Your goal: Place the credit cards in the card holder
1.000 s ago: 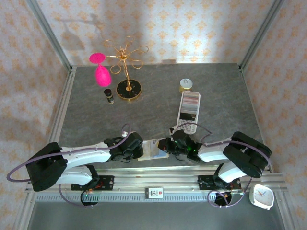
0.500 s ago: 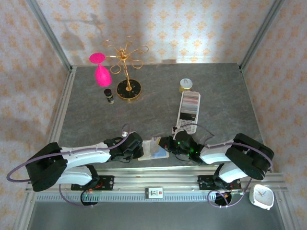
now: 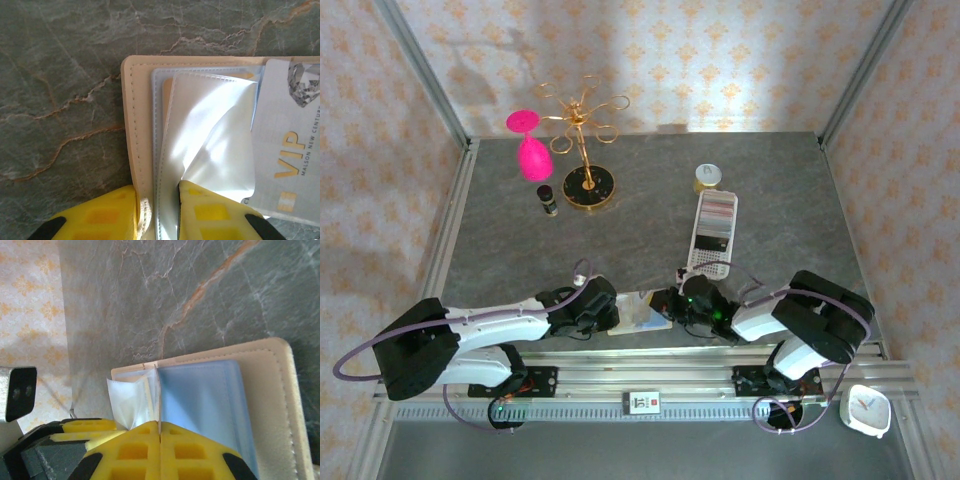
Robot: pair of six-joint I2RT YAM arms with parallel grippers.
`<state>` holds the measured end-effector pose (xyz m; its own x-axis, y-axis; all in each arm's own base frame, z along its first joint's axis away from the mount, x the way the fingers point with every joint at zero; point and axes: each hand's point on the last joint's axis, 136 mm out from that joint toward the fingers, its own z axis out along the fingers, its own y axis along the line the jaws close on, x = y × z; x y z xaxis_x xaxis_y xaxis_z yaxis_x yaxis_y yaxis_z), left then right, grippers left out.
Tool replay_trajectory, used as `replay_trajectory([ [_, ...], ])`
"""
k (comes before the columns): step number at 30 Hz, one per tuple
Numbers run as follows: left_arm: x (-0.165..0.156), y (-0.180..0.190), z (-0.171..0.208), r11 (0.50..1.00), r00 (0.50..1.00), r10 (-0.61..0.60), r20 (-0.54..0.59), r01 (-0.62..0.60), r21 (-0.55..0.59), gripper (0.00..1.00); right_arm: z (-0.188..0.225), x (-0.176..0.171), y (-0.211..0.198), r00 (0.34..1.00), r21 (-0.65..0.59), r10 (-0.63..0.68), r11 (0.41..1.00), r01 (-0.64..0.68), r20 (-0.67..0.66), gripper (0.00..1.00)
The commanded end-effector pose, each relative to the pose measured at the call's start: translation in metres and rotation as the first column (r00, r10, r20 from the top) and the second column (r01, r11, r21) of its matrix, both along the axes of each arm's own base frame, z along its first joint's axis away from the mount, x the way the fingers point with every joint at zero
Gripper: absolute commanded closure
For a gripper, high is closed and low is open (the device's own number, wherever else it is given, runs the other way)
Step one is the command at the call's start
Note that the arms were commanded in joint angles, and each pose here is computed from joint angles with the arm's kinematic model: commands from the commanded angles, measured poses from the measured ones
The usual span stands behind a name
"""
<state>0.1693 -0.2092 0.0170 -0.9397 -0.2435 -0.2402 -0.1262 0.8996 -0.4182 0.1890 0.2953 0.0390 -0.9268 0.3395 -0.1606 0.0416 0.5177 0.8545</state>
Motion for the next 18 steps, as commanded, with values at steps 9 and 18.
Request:
replay_trajectory([
  [9, -0.022, 0.022, -0.023, 0.997, 0.996, 0.008, -0.087, -0.001, 0.075, 0.78, -0.001, -0.019, 0.008, 0.996, 0.032, 0.087, 0.996, -0.086, -0.033, 1.00],
  [18, -0.022, 0.021, -0.022, 0.999, 0.997, 0.032, -0.074, -0.030, 0.033, 0.73, -0.007, -0.024, 0.020, 0.989, 0.036, 0.136, 0.990, -0.134, -0.062, 1.00],
])
